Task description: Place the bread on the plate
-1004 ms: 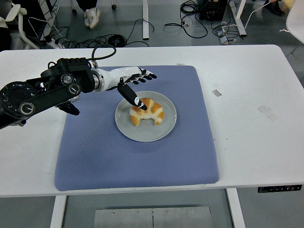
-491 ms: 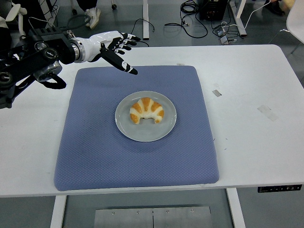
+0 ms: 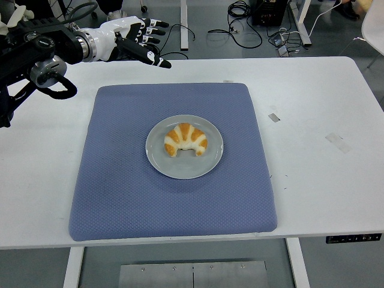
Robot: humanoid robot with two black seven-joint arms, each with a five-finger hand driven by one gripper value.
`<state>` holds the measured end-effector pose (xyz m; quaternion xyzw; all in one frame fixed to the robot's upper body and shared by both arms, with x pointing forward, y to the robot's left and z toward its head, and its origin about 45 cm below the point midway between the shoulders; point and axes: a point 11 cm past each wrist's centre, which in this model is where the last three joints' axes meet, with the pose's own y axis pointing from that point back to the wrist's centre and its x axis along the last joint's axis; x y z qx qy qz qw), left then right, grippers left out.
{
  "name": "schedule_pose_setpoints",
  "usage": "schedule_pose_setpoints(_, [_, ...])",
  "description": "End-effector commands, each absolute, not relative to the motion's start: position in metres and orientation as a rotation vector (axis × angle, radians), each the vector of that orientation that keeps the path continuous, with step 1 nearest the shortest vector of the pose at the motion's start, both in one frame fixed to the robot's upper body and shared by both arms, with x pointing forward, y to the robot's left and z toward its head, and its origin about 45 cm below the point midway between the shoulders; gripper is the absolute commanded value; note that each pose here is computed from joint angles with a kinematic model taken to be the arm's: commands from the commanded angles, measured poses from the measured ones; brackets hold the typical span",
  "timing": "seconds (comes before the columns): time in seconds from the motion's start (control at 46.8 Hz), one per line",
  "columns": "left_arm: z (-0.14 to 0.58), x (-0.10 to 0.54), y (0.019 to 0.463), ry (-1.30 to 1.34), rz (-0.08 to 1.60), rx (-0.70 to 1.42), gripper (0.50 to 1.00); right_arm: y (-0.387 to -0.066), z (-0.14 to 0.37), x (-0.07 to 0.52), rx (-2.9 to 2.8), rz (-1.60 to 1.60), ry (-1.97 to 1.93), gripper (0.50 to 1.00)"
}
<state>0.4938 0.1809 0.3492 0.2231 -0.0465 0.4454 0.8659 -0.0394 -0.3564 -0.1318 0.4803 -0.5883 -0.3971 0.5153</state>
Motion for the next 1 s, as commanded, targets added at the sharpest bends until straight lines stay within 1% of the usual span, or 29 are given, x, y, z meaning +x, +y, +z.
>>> schedule_pose_setpoints(0.0, [0.348, 0.497, 0.190, -0.026, 0.962, 0.425, 0.978, -0.356, -0.132, -0.039, 1.154, -0.954, -1.413, 1.000])
schedule_pose_setpoints(0.15, [0.340, 0.506, 0.214, 0.063, 1.039, 0.392, 0.978, -0.356, -0.132, -0.039, 1.154, -0.954, -1.413, 1.000])
schedule_pose_setpoints(0.385, [0.350, 0.513, 0.236, 0.153, 1.114, 0.238, 0.978, -0.356, -0.132, -0.039, 1.154, -0.954, -1.413, 1.000])
schedule_pose_setpoints(0.705, [0.333, 0.513, 0.265, 0.265, 1.178, 0.142, 0.980, -0.356, -0.132, -0.039, 1.156, -0.956, -1.413, 1.000])
schedule_pose_setpoints(0.983, [0.316, 0.509, 0.296, 0.439, 1.221, -0.031, 0.978, -0.353, -0.132, -0.038, 1.163, -0.964, -1.414, 1.000])
